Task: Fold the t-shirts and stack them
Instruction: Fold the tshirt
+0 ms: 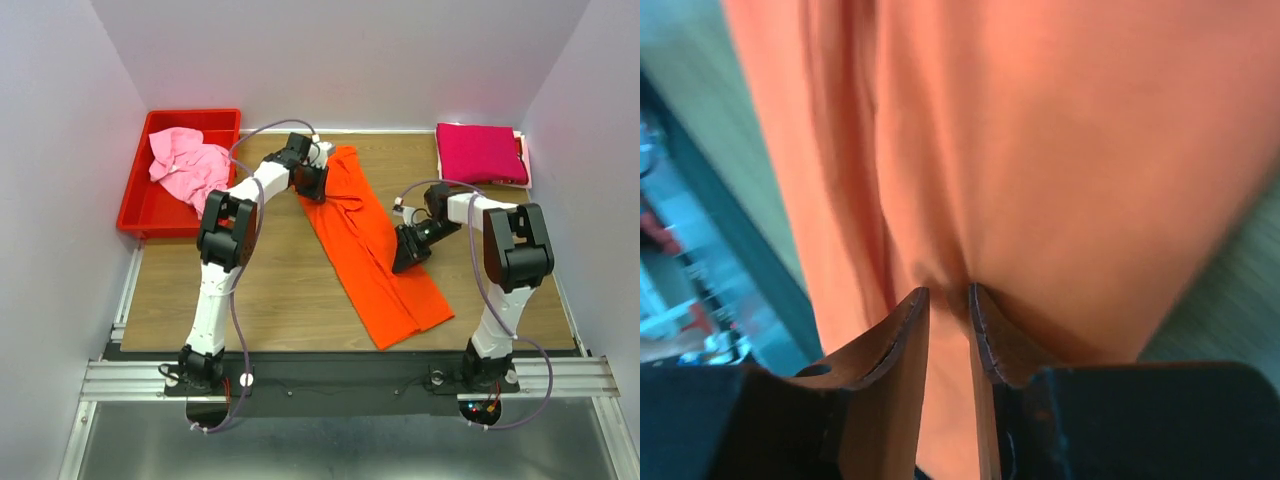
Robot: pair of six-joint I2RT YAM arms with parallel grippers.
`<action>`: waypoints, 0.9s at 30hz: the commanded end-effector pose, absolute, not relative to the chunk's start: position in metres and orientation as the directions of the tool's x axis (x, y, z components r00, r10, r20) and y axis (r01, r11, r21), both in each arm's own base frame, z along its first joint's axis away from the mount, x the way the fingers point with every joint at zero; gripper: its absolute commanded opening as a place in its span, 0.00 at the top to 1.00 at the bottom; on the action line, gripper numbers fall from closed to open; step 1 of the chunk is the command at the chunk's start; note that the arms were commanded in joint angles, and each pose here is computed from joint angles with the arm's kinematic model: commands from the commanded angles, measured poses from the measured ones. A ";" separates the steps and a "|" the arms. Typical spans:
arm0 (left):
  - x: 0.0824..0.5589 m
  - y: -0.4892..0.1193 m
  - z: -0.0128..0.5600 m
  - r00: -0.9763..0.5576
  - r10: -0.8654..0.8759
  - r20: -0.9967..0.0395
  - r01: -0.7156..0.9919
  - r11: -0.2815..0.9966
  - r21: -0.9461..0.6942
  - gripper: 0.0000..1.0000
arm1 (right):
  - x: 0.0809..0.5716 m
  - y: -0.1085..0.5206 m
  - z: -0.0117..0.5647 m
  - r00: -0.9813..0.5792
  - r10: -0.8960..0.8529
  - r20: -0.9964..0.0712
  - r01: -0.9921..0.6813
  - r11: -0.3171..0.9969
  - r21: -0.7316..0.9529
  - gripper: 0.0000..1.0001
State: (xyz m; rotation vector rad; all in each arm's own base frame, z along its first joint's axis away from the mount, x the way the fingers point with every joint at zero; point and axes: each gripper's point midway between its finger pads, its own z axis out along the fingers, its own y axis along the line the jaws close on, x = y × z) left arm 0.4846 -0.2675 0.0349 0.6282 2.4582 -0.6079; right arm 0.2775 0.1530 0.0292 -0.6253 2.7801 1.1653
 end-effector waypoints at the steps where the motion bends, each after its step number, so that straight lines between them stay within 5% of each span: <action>1: 0.510 -0.245 0.011 -0.772 0.363 -0.521 0.520 0.833 -0.190 0.76 | 0.269 0.197 0.042 -0.896 -0.365 -0.252 -0.413 0.481 0.773 0.70; 8: 0.597 -0.236 0.082 -0.605 0.332 -0.724 0.528 0.847 -0.053 0.74 | 0.305 0.257 0.108 -0.833 -0.361 -0.419 -0.533 0.318 0.784 0.66; 14: 0.570 -0.243 0.158 -0.467 0.304 -0.830 0.613 0.788 -0.057 0.65 | 0.352 0.245 0.129 -0.782 -0.330 -0.529 -0.623 0.422 0.658 0.66; 18: 0.537 -0.254 0.169 -0.493 0.273 -0.826 0.657 0.739 -0.148 0.65 | 0.410 0.247 0.135 -0.732 -0.281 -0.621 -0.657 0.531 0.535 0.65; 27: 0.491 -0.260 0.120 -0.652 0.221 -0.725 0.610 0.721 -0.328 0.69 | 0.507 0.253 0.103 -0.730 -0.206 -0.652 -0.591 0.670 0.450 0.68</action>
